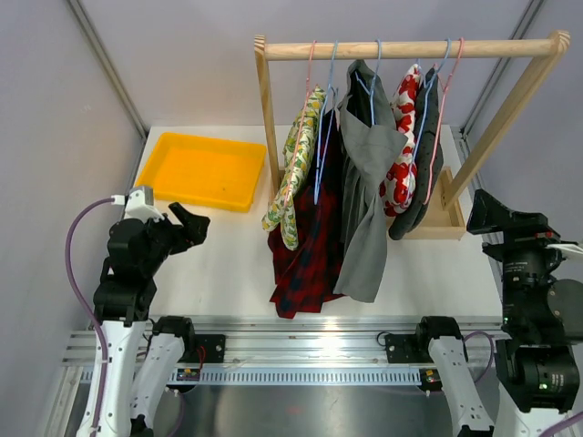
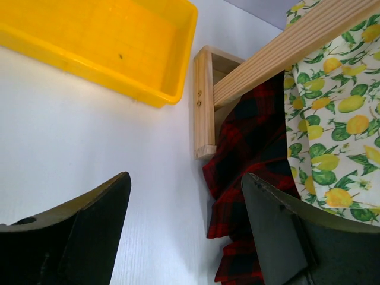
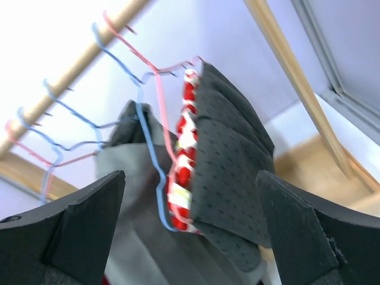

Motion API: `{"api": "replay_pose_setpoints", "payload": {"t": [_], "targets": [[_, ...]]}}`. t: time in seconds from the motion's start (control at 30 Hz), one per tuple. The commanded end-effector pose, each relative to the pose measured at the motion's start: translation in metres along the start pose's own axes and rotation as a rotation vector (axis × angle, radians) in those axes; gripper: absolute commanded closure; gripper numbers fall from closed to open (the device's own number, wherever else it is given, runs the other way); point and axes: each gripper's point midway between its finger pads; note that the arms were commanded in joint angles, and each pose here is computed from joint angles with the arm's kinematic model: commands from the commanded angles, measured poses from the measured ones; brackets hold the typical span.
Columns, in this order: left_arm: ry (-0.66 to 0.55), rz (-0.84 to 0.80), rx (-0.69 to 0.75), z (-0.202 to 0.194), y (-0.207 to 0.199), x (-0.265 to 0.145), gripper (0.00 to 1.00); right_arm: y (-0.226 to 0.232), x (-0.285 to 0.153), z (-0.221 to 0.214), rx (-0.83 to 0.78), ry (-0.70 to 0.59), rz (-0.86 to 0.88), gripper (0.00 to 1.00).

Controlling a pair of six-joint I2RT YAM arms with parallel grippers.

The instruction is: Remove the skirt from the hanger

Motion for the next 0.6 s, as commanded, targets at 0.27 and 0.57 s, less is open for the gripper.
{"api": "replay_pose_setpoints", "payload": {"t": [0.27, 0.57], "targets": [[0.012, 0.012, 0.062, -0.002, 0.004, 0.0, 0.01, 0.081, -0.019, 0.096, -0.134, -0.193, 0.287, 0.0], [0.043, -0.051, 0.074, -0.009, -0.004, 0.002, 0.01, 0.096, 0.074, 0.085, -0.216, -0.021, 0.226, 0.02]]}}
Point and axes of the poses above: each gripper's point midway between its finger pads, its own x axis out along the fingers, its own y axis along the line the jaws close on, z = x × y, and after that the axes turned 9 degrees about -x, right-handed
